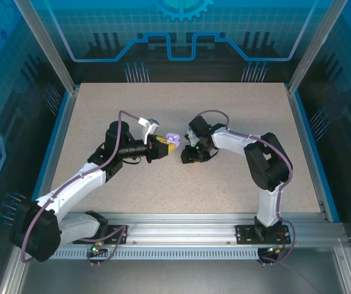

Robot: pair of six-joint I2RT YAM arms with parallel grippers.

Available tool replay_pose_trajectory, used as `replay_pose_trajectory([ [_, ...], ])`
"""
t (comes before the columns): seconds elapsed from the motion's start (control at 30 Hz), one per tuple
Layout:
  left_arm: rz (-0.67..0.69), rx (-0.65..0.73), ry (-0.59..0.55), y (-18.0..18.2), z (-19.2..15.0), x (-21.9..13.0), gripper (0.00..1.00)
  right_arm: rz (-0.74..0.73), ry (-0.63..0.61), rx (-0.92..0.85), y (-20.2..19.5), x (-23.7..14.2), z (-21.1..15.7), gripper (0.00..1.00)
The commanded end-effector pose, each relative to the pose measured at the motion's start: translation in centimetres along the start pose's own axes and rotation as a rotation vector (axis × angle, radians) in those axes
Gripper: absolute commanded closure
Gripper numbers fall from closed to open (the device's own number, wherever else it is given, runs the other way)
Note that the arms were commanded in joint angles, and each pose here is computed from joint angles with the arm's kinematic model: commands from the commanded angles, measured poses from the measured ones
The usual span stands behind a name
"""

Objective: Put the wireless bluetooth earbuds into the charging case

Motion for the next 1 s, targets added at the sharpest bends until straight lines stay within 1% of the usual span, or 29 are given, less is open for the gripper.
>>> replay_pose_trajectory([
  [0.0,0.020,0.027,-0.004,0.1,0.0,-0.5,0.93,-0.021,-0.012,0.010,0.4,0.3,0.6,0.57],
  [0.37,0.020,0.027,0.001,0.3,0.1,-0.3,0.93,-0.121,-0.015,0.006,0.1,0.7,1.9,0.57],
  [0.63,0.020,0.026,0.003,0.4,0.1,-0.1,0.93,-0.160,0.006,-0.040,0.6,1.3,2.3,0.57],
  [0.97,0.022,0.027,0.003,0.4,0.1,-0.2,0.93,-0.308,-0.015,-0.102,1.0,1.6,2.1,0.59],
])
Point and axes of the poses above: each hand's point on the last joint's axis, 136 mm out from that joint toward the fingers, its own x axis out along the fingers, its own y axis along the line the jaws close on, z = x × y, the point moved 9 cm from there along -x, back along the fingers, and after that the axes turned 5 degrees about x, right-handed, at the moved point
